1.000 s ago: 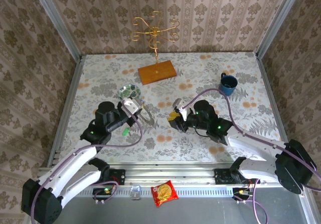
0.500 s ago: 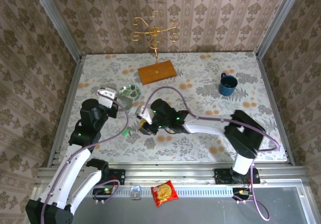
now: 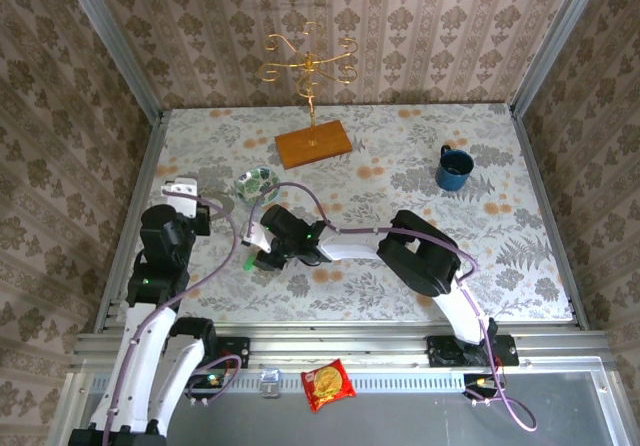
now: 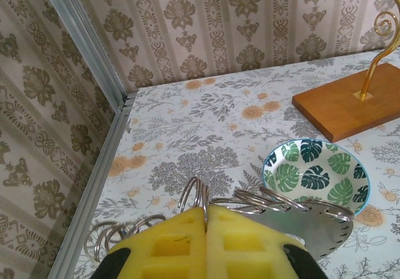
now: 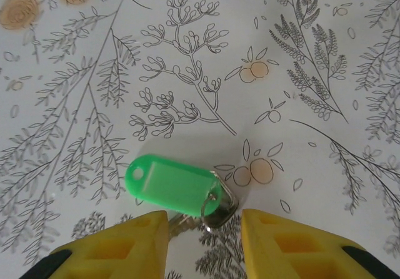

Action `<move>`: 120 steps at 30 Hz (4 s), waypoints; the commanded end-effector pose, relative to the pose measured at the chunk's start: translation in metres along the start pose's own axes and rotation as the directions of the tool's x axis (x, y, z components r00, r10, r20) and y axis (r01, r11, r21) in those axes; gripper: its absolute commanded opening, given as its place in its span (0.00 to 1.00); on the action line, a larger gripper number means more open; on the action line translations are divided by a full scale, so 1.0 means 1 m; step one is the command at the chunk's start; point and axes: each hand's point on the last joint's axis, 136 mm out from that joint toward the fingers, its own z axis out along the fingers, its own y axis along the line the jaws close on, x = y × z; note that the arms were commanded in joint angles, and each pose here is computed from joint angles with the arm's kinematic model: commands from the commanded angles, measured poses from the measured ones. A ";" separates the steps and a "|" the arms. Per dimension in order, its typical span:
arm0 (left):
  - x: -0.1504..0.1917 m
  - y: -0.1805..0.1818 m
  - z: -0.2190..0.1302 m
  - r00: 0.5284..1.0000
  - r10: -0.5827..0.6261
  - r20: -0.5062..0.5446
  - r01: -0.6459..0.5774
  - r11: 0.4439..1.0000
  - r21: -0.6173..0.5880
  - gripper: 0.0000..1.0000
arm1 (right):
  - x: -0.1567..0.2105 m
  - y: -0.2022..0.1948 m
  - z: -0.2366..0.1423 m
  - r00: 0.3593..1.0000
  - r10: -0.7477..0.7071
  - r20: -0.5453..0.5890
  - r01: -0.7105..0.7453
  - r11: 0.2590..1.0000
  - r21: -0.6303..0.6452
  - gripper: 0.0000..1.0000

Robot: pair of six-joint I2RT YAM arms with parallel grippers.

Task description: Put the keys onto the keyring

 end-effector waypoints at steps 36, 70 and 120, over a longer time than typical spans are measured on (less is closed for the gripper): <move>-0.014 -0.053 0.003 0.996 0.044 0.084 -0.066 0.959 0.275 0.00 | 0.089 0.014 -0.119 0.963 0.215 -0.162 -0.204 0.976 0.081 0.20; 0.000 -0.002 -0.039 0.998 -0.009 0.058 0.008 1.000 0.019 0.00 | 0.027 0.013 -0.028 0.217 0.915 -0.340 -0.928 0.301 0.218 0.30; -0.034 -0.126 -0.063 0.972 0.097 0.214 -0.217 0.714 0.666 0.00 | 0.098 -0.035 -0.185 0.605 0.794 -0.056 -0.731 0.581 0.358 0.00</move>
